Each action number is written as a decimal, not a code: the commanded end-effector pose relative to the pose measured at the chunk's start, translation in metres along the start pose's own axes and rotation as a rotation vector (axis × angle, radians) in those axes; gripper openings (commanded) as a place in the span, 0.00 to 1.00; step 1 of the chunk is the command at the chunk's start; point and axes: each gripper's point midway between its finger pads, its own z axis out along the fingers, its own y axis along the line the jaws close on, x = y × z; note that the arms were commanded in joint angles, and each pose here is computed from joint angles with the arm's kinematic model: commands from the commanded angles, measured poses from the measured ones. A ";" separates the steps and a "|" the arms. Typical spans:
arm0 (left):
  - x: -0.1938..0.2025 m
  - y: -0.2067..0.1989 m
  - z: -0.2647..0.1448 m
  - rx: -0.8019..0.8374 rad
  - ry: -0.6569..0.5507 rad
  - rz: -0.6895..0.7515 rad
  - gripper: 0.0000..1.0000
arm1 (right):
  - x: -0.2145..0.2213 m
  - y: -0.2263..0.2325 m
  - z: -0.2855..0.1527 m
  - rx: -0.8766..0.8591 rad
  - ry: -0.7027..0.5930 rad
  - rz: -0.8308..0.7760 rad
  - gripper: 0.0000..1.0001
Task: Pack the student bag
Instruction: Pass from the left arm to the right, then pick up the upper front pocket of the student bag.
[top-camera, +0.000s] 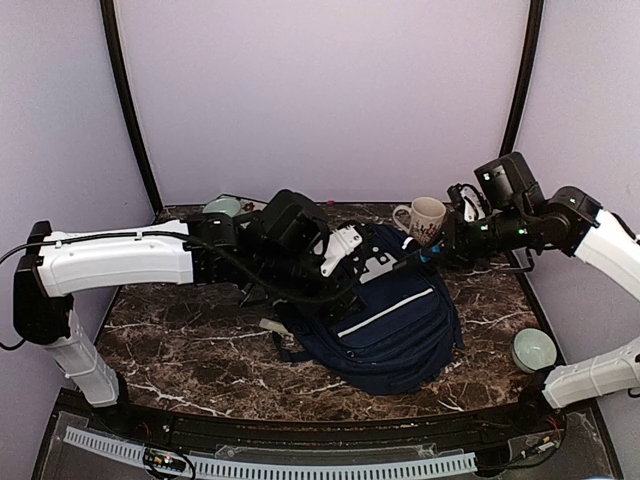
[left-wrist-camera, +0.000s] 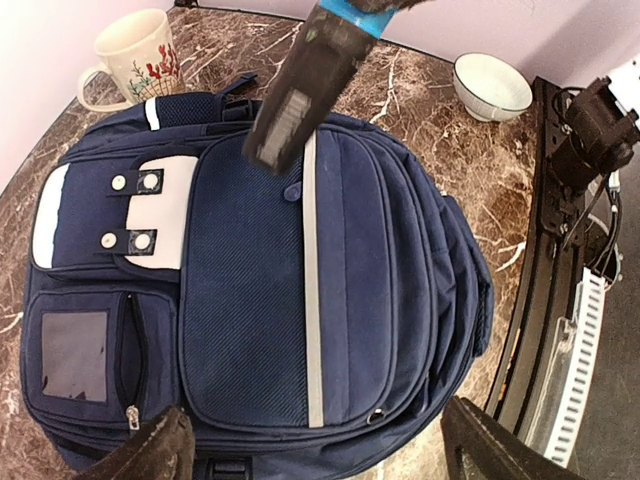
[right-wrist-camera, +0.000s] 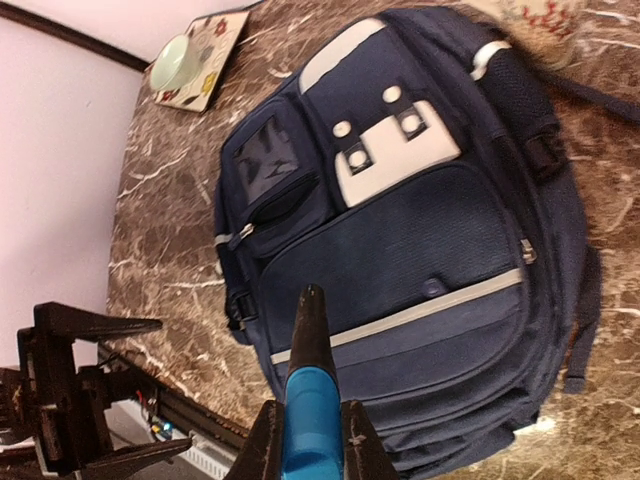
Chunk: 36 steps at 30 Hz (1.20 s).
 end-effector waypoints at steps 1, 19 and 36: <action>-0.006 -0.001 0.011 0.001 0.030 -0.035 0.85 | -0.026 -0.045 -0.034 0.201 -0.174 -0.010 0.00; -0.013 -0.025 0.122 -0.109 0.150 0.124 0.77 | -0.033 -0.085 -0.096 0.309 -0.409 0.079 0.00; 0.010 0.023 0.134 -0.435 0.257 0.161 0.16 | -0.028 -0.079 -0.091 0.244 -0.394 0.078 0.00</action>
